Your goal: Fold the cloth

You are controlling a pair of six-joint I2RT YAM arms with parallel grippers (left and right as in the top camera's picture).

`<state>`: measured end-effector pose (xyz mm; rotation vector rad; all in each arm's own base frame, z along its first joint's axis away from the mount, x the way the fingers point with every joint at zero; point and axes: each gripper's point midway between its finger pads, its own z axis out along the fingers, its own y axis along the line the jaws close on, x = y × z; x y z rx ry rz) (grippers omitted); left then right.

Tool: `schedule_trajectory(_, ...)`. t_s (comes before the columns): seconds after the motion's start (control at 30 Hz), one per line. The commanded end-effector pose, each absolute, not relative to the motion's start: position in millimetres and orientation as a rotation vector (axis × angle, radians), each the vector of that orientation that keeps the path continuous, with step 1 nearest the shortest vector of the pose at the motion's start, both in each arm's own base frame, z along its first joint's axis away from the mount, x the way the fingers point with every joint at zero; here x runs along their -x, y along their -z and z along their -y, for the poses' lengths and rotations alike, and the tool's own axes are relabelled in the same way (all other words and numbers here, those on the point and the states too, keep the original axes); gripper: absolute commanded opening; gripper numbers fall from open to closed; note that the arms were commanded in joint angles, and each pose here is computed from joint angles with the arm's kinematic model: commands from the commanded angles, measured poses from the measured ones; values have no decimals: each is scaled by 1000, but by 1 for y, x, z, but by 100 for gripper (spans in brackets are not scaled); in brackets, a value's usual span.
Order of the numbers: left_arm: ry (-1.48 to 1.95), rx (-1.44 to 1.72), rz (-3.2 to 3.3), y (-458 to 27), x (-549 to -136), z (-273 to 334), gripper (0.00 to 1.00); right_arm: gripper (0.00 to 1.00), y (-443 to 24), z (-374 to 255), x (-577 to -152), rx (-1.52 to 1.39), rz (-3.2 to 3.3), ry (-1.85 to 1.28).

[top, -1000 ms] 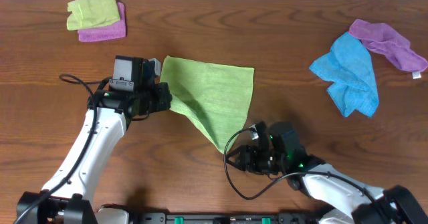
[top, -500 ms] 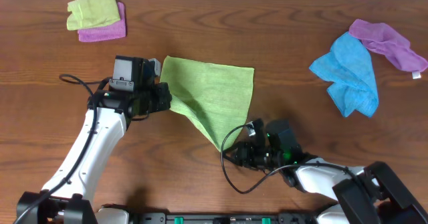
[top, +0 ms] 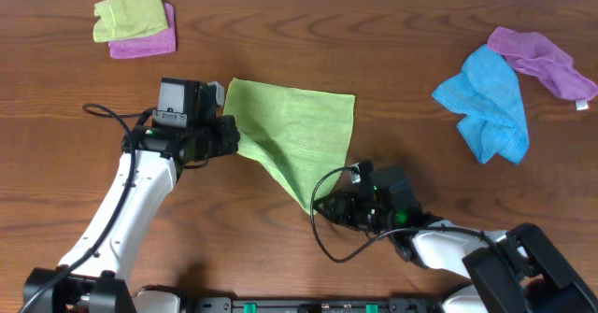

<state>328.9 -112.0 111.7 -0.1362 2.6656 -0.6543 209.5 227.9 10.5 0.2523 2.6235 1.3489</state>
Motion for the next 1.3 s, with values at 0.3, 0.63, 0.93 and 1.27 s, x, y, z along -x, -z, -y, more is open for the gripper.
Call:
schedule_trajectory(0.3, 639, 107, -2633, -121, -337, 113, 6, 33, -12, -230, -212, -297, -2617, -1361)
schedule_trajectory(0.63, 640, 105, -2627, -122, -339, 113, 6, 38, -10, -232, -210, -307, -2623, -1340)
schedule_trajectory(0.93, 640, 104, -2626, -122, -339, 113, 6, 38, -8, -231, -212, -347, -2624, -1319)
schedule_trajectory(1.27, 640, 103, -2618, -123, -340, 113, 6, 35, -12, -241, -209, -344, -2611, -1339)
